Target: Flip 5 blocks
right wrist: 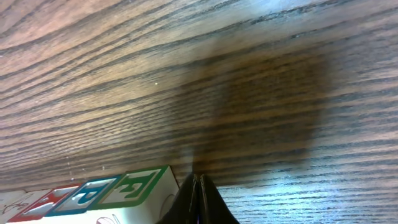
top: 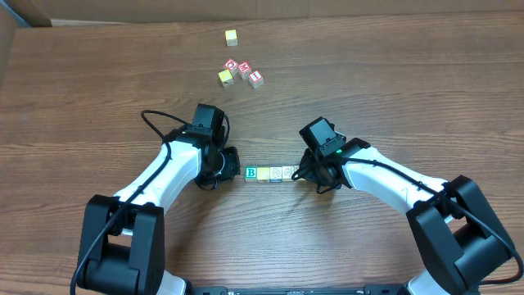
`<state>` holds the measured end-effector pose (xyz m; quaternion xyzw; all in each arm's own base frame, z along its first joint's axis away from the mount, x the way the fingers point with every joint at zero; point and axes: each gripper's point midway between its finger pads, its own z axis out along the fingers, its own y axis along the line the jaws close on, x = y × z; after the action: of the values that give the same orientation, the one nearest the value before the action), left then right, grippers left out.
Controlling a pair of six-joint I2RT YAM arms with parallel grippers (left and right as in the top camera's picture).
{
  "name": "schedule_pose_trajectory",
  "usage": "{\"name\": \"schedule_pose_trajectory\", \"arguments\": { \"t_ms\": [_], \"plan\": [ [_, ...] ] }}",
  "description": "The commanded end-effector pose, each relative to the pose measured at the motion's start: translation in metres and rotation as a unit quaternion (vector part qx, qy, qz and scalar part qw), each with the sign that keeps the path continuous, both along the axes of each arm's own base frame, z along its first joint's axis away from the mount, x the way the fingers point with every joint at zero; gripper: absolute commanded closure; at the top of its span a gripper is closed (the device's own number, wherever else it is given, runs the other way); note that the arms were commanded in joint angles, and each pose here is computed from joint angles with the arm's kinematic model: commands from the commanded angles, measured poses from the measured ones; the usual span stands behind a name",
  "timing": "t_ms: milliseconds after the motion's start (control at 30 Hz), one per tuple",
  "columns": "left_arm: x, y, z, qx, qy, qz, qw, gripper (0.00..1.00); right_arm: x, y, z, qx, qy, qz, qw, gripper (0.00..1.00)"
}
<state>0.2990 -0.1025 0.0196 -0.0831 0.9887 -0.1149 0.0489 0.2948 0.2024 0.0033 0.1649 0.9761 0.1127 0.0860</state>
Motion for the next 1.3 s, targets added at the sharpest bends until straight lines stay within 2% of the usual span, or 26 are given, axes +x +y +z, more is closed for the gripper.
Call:
{"name": "schedule_pose_trajectory", "arguments": {
  "t_ms": [0, 600, 833, 1267],
  "plan": [
    [-0.004, -0.002, -0.004, -0.006, 0.008, -0.004, 1.0, 0.96, -0.004, 0.004, -0.002, 0.006, 0.005, 0.012, 1.0, 0.96],
    [-0.003, -0.016, -0.004, -0.023, -0.002, -0.019, 1.0, 0.96, -0.004, 0.004, -0.002, 0.005, 0.004, 0.012, 1.0, 0.96],
    [-0.003, -0.016, -0.005, 0.0, -0.008, -0.019, 1.0, 0.96, -0.004, 0.004, -0.002, 0.005, 0.004, 0.012, 1.0, 0.96],
    [-0.001, -0.017, -0.01, -0.004, -0.016, -0.016, 1.0, 0.96, -0.004, 0.004, -0.002, 0.006, 0.005, 0.012, 1.0, 0.96]
  ]
}}
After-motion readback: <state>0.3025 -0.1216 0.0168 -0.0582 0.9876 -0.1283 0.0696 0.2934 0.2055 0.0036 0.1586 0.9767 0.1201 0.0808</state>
